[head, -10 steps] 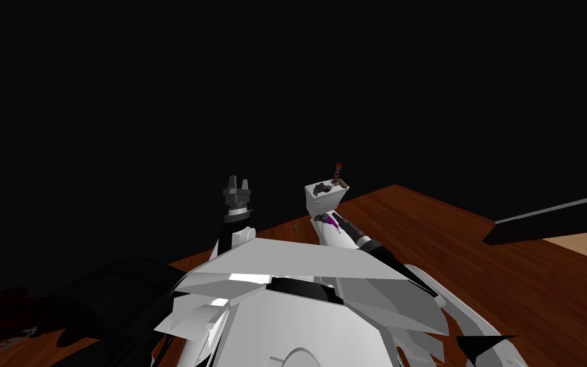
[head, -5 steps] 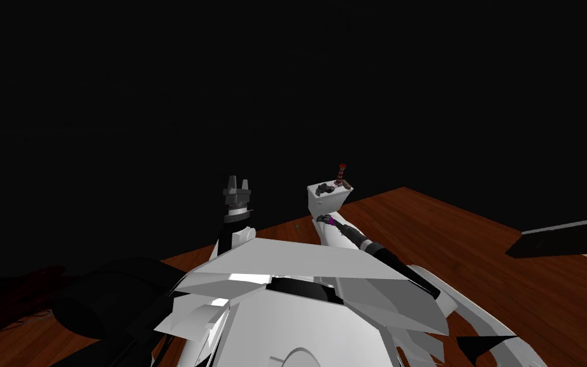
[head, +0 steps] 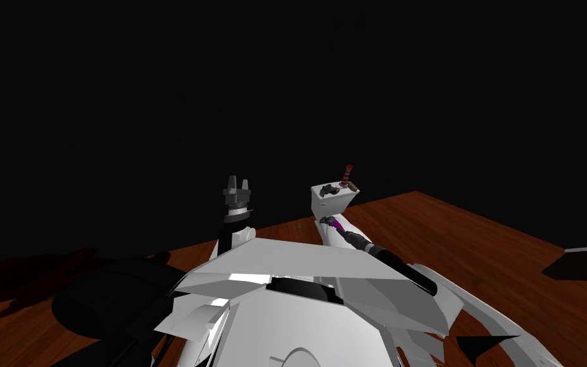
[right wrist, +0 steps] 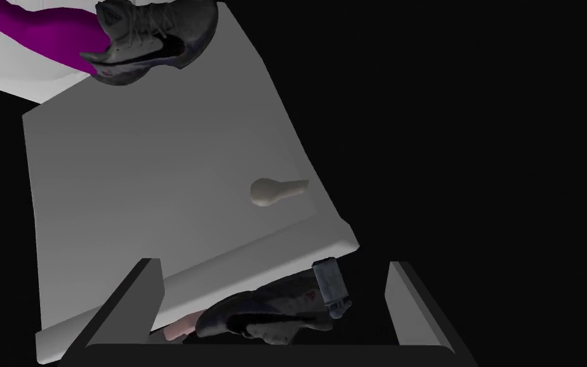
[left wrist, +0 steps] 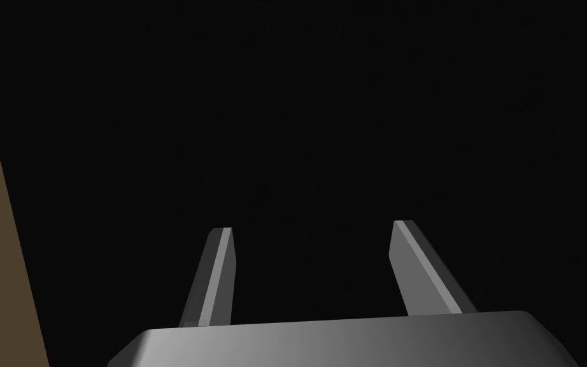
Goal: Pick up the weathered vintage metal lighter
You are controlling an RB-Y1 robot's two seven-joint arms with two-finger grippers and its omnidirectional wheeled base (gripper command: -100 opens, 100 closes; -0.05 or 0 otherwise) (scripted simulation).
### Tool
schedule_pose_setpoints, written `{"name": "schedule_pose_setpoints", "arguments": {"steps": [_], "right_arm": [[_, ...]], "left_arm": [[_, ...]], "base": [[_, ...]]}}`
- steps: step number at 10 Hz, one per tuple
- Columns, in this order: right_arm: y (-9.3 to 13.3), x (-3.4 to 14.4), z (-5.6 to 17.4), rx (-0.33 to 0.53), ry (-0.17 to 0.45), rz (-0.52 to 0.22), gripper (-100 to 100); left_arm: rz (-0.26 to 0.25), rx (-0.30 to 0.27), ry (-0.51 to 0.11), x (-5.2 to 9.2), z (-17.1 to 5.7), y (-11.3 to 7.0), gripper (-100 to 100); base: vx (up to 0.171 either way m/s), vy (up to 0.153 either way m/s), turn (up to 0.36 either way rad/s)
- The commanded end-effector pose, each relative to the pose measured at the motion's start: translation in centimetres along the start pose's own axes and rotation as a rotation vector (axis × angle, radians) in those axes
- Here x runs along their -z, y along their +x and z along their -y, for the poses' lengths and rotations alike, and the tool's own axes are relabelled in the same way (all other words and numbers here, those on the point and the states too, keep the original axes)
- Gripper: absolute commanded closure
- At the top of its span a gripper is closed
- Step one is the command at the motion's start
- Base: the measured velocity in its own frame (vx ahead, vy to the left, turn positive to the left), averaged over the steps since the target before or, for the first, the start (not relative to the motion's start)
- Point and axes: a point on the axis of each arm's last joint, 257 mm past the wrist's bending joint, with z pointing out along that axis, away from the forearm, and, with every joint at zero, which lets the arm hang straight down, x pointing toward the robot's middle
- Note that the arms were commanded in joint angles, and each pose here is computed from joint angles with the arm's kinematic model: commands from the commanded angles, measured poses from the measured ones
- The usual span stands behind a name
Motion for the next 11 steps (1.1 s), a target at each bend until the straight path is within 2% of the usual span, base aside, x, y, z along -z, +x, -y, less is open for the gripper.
{"name": "schedule_pose_setpoints", "arguments": {"steps": [1, 4, 5, 6, 7, 8, 9, 10, 11], "right_arm": [[1.2, 0.4, 2.1, 0.064, 0.053, -0.063, -100], [2.2, 1.0, 4.8, 0.153, 0.122, -0.141, -100], [2.6, 1.4, 6.2, 0.213, 0.155, -0.181, -100], [2.9, 1.7, 7.1, 0.223, 0.182, -0.203, -100], [3.1, 2.1, 8.7, 0.284, 0.218, -0.244, -100], [3.2, 2.4, 9.2, 0.292, 0.236, -0.258, -100], [3.0, 2.9, 10.8, 0.359, 0.271, -0.295, -100], [3.2, 3.1, 11.3, 0.36, 0.289, -0.308, -100], [2.9, 3.7, 12.9, 0.419, 0.327, -0.343, -100]], "left_arm": [[0.0, 0.0, 0.0, 0.0, 0.0, 0.0, 0], [0.0, 0.0, 0.0, 0.0, 0.0, 0.0, 0], [0.0, 0.0, 0.0, 0.0, 0.0, 0.0, 0], [0.0, 0.0, 0.0, 0.0, 0.0, 0.0, 0], [0.0, 0.0, 0.0, 0.0, 0.0, 0.0, 0], [0.0, 0.0, 0.0, 0.0, 0.0, 0.0, 0], [0.0, 0.0, 0.0, 0.0, 0.0, 0.0, 0], [0.0, 0.0, 0.0, 0.0, 0.0, 0.0, 0], [0.0, 0.0, 0.0, 0.0, 0.0, 0.0, 0]], "base": [[0.014, 0.033, 0.111], [0.022, 0.033, 0.099], [0.029, 0.05, 0.12], [0.025, 0.041, 0.056], [0.032, 0.05, 0.114], [0.035, 0.042, 0.066], [0.051, 0.063, 0.133], [0.044, 0.046, 0.043], [0.051, 0.056, 0.09]]}}
